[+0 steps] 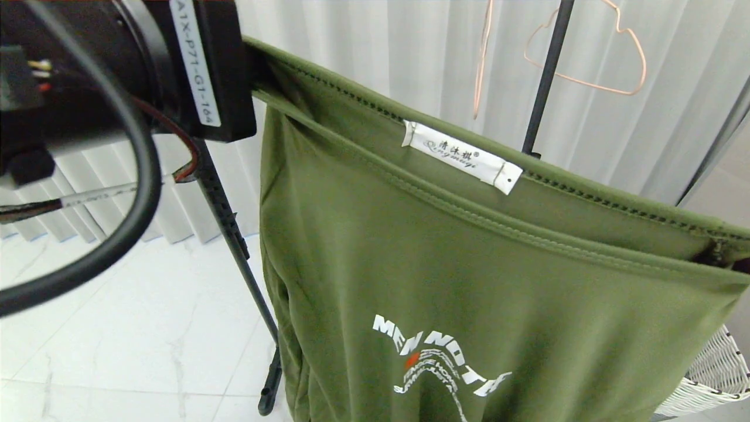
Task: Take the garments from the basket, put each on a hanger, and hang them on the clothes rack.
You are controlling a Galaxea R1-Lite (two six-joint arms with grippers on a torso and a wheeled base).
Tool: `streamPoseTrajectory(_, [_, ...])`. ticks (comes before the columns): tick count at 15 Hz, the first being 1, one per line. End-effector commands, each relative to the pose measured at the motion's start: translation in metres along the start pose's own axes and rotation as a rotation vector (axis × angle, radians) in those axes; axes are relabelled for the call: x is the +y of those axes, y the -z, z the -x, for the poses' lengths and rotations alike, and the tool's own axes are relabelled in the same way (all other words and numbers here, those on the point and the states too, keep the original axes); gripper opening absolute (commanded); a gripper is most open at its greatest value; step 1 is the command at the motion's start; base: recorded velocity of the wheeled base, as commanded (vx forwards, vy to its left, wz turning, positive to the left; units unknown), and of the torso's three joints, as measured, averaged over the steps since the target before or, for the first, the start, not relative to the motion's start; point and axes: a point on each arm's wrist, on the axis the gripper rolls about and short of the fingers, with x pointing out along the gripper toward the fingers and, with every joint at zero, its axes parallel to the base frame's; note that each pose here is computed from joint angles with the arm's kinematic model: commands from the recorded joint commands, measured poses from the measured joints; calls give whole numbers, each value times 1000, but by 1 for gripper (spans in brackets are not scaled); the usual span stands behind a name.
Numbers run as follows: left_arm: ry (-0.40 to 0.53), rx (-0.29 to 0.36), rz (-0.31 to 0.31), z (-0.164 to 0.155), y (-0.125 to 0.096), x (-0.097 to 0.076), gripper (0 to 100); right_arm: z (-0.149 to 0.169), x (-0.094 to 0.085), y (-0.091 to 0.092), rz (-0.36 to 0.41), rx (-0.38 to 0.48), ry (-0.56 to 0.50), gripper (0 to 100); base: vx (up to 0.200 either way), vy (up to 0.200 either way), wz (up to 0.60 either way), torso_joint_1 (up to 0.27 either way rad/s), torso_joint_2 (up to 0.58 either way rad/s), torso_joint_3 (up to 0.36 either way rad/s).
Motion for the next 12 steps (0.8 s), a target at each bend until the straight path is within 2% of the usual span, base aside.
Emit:
streamPoseTrajectory(1, [-9, 20, -9, -17, 2, -9, 0, -10, 7, -3, 15, 10, -41, 0, 0, 0, 0, 0, 0, 0])
streamPoseTrajectory(5, [-13, 43, -24, -21, 9, -8, 0, -7, 3, -2, -9, 7, -13, 0, 0, 0, 0, 0, 0, 0])
streamPoseTrajectory(7, [-11, 50, -30, -14, 9, -5, 0, -8, -9, -2, -45, 16, 95, 0, 0, 0, 0, 0, 0, 0])
streamPoseTrajectory(9, [0, 87, -54, 1, 14, 3, 0, -14, -23, -6, -82, 9, 214, 0, 0, 0, 0, 0, 0, 0])
streamPoseTrajectory(12, [38, 99, -68, 26, 24, 12, 0, -40, -37, -20, -113, -80, 304, 0, 0, 0, 0, 0, 0, 0])
